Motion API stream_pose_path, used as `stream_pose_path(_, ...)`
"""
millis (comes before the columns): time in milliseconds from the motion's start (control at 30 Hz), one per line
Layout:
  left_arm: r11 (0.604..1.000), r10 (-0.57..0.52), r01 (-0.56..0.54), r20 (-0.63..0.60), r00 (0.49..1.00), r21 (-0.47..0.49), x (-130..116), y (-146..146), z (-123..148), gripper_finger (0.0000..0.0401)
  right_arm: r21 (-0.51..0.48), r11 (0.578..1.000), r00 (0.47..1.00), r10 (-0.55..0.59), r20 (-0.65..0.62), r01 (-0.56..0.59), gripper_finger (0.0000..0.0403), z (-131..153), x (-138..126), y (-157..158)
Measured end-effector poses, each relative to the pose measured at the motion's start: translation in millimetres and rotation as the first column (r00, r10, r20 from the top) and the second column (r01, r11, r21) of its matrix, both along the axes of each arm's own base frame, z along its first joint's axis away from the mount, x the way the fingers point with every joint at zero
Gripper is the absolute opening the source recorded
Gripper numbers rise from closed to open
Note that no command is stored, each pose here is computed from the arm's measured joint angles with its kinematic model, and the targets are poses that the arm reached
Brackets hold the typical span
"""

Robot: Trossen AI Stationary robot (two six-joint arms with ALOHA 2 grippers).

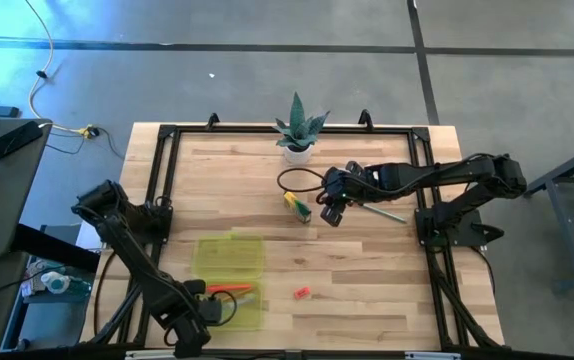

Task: Pack school essentials
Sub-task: Put the green scissors into the yellow supply box, then put the blue pencil into the yellow supply box

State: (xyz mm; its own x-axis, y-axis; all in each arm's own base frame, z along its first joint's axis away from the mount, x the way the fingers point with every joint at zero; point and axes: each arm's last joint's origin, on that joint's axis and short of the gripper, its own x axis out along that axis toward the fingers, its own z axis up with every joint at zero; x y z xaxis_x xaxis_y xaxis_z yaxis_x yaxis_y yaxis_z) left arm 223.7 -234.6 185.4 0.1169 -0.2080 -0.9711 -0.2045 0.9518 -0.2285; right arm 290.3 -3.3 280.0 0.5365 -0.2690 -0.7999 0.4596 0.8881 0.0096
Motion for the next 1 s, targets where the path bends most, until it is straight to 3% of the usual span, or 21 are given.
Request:
stream_pose_path(333,1.000,0.003,-0.002,-0.011,1.000,0.030,9.3,9.2,-5.5,0.0013,0.006,1.000,1.000,-0.009,-0.006,0.009,0.0142,-0.6,-0.5,0.0)
stream_pose_path(767,0.999,-0.004,0.003,0.013,1.000,0.042,10.4,9.4,-5.1,0.0097,0.010,1.000,1.000,-0.007,-0.022,0.008,0.0142,-1.7,-2.7,9.4)
stream_pose_path(1000,0.998,-0.014,0.012,0.044,0.999,0.057,11.6,11.7,-1.6,0.0105,-0.049,0.999,0.997,-0.008,-0.073,0.005,0.0142,-3.9,-7.8,17.2)
